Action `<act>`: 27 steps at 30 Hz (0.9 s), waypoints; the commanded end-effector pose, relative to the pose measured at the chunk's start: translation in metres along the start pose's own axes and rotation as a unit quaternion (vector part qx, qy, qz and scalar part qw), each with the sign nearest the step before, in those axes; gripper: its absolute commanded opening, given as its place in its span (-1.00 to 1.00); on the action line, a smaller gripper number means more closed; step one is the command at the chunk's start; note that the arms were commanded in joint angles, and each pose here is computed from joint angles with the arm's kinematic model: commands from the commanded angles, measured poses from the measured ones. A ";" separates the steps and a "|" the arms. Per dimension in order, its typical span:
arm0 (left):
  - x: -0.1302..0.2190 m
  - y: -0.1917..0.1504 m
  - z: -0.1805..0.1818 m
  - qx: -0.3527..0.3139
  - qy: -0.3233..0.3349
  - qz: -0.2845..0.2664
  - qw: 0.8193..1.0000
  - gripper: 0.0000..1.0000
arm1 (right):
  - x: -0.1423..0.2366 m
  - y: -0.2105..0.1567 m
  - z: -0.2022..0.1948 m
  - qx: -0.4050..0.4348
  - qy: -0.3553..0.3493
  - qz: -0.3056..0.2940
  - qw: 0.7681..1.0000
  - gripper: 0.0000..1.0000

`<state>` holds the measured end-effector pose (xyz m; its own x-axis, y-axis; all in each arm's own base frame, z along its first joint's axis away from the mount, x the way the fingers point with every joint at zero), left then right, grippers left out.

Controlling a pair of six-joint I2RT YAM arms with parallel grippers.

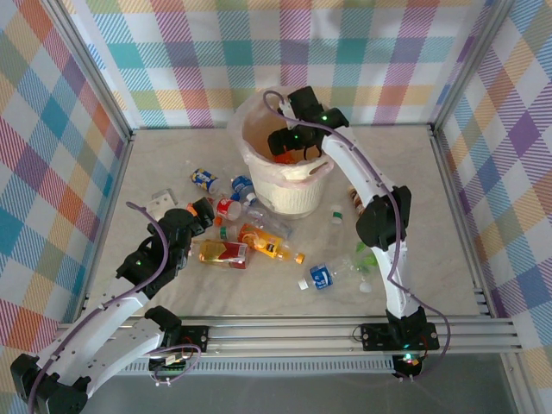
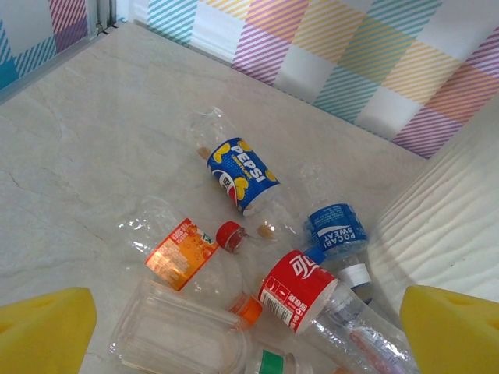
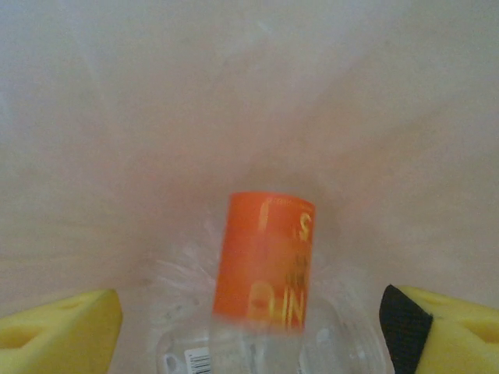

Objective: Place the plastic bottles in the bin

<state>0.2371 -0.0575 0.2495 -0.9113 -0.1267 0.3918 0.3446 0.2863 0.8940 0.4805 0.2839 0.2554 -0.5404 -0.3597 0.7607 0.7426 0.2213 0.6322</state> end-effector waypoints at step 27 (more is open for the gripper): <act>0.003 0.000 0.007 0.007 0.009 -0.005 1.000 1.00 | 0.229 0.008 -0.053 -0.125 -0.185 -0.175 0.959 0.99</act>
<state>0.2347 -0.0555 0.2508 -0.9122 -0.1293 0.3888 0.3398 0.2913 0.8942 0.3886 0.1746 0.4465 -0.8603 -0.1292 0.4931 0.5022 -0.0488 0.8634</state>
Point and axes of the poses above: each hand's point on the last joint's axis, 136 mm out from that joint toward the fingers, its own x axis back along the fingers, its own z axis along the line the jaws close on, y = z × x, the point moved 4 cm from there along x, back along the fingers, and after that the axes turned 7 degrees about -x, right-handed, at the moved point
